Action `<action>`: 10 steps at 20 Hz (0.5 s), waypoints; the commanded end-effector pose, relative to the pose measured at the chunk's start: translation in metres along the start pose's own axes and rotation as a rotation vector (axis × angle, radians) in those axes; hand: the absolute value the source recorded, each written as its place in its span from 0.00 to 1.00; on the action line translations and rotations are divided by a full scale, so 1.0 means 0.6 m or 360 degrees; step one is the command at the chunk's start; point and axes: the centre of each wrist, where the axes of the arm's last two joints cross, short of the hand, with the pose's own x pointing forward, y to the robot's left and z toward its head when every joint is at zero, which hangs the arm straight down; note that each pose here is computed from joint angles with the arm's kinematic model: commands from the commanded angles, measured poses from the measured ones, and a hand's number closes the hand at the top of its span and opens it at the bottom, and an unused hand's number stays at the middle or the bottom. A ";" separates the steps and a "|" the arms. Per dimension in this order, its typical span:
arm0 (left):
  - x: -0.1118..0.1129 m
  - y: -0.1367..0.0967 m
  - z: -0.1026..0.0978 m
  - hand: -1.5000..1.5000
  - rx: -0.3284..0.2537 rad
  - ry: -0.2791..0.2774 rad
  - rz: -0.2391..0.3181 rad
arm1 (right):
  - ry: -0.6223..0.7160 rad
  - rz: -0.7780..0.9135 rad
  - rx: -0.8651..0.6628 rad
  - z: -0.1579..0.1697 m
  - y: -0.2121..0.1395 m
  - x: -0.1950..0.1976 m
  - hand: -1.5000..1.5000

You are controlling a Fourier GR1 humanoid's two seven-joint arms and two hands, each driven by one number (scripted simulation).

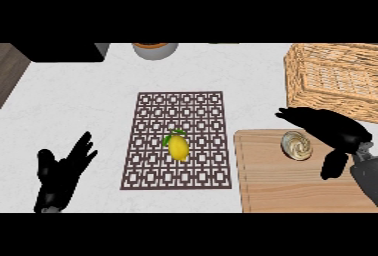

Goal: Pick the cupcake from the cutting board and place it in the basket

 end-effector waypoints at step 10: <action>-0.048 -0.023 0.011 0.50 0.0007 0.0204 -0.0009 | -0.0019 -0.0020 -0.0011 -0.039 0.062 0.022 0.00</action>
